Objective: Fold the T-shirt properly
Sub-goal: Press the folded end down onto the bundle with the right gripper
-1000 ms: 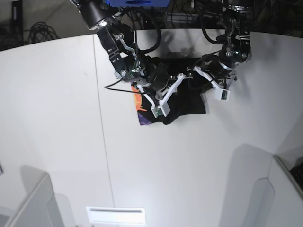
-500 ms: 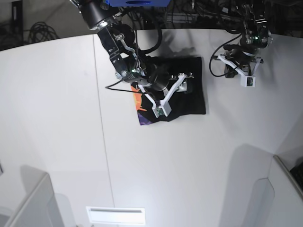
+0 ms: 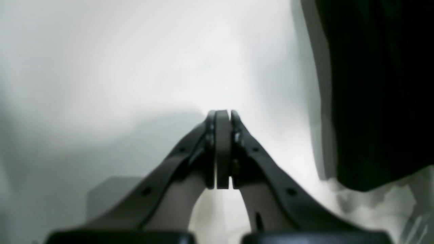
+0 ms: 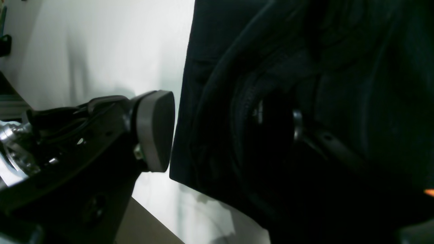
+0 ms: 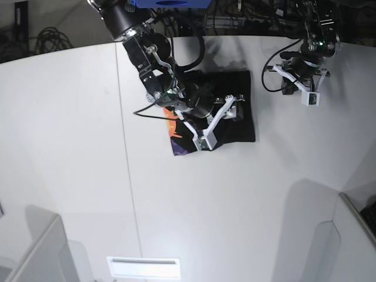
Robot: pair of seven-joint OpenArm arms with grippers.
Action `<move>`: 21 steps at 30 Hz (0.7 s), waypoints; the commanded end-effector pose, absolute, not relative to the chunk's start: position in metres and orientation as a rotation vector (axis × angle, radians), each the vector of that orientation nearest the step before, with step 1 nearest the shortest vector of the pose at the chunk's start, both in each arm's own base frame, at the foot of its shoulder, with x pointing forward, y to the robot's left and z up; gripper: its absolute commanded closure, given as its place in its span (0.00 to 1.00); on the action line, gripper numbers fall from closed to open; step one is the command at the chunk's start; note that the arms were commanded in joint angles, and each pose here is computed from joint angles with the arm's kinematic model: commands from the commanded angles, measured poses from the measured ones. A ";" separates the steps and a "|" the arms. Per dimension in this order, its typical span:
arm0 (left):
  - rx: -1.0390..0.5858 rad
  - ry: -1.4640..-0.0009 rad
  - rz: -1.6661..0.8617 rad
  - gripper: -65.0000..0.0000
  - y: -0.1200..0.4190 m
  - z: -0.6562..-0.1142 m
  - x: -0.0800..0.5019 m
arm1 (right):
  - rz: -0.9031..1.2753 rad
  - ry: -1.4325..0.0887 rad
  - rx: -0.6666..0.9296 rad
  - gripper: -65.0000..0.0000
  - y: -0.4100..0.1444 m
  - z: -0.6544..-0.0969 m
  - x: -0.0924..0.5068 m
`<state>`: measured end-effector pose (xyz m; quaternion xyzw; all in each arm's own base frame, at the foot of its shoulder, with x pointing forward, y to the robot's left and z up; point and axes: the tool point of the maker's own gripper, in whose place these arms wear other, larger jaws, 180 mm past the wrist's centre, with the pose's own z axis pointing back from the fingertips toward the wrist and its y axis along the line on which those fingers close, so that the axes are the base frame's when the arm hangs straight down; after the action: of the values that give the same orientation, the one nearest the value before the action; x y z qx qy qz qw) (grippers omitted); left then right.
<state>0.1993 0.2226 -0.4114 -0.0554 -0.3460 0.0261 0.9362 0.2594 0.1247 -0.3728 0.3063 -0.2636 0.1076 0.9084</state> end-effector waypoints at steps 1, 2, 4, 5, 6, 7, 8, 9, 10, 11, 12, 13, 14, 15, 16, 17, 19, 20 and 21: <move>-0.114 -0.742 0.041 1.00 0.224 -0.402 0.205 | 0.258 -0.575 0.683 0.39 0.142 -0.355 0.260; -0.114 -0.742 0.041 1.00 0.224 -0.402 0.205 | 0.279 -0.582 0.687 0.39 0.147 -0.352 0.260; -0.114 -0.744 0.040 1.00 0.224 -0.402 0.205 | 0.297 -0.582 0.683 0.39 0.154 -0.349 0.258; -0.114 -0.744 0.040 1.00 0.224 -0.402 0.205 | 0.298 -0.583 0.678 0.39 0.157 -0.348 0.258; -0.115 -0.744 0.041 1.00 0.223 -0.402 0.205 | 0.301 -0.586 0.674 0.39 0.159 -0.346 0.259; -0.114 -0.743 0.042 1.00 0.224 -0.402 0.204 | 0.313 -0.588 0.672 0.39 0.163 -0.343 0.259; -0.104 -0.747 0.053 1.00 0.229 -0.400 0.204 | 0.332 -0.587 0.669 0.39 0.167 -0.342 0.257; -0.091 -0.752 0.066 1.00 0.235 -0.399 0.204 | 0.359 -0.588 0.669 0.39 0.172 -0.341 0.254; -0.078 -0.757 0.079 1.00 0.241 -0.397 0.204 | 0.392 -0.594 0.672 0.39 0.178 -0.338 0.252; -0.069 -0.760 0.087 1.00 0.246 -0.396 0.204 | 0.422 -0.596 0.675 0.39 0.184 -0.336 0.248; -0.062 -0.763 0.093 1.00 0.249 -0.395 0.203 | 0.456 -0.596 0.681 0.39 0.191 -0.334 0.242; -0.057 -0.765 0.098 1.00 0.252 -0.394 0.203 | 0.496 -0.596 0.685 0.39 0.197 -0.333 0.235; -0.052 -0.767 0.102 1.00 0.254 -0.394 0.203 | 0.537 -0.601 0.687 0.39 0.204 -0.330 0.230; -0.050 -0.767 0.103 1.00 0.255 -0.393 0.203 | 0.570 -0.603 0.689 0.39 0.209 -0.328 0.225; -0.046 -0.769 0.104 1.00 0.257 -0.393 0.203 | 0.600 -0.608 0.690 0.39 0.213 -0.326 0.221; -0.043 -0.770 0.105 1.00 0.259 -0.392 0.203 | 0.621 -0.619 0.693 0.39 0.216 -0.323 0.220; -0.044 -0.779 0.088 1.00 0.262 -0.389 0.202 | 0.617 -0.650 0.695 0.39 0.213 -0.314 0.227; -0.044 -0.784 0.073 1.00 0.265 -0.387 0.201 | 0.600 -0.667 0.697 0.40 0.209 -0.309 0.233; -0.043 -0.790 0.062 1.00 0.267 -0.385 0.201 | 0.574 -0.685 0.685 0.44 0.199 -0.307 0.241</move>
<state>0.1950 0.2648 -0.3948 -0.0241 -0.3674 0.0348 0.9291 0.2319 0.1962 -0.3233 0.3169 -0.2994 0.2746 0.8570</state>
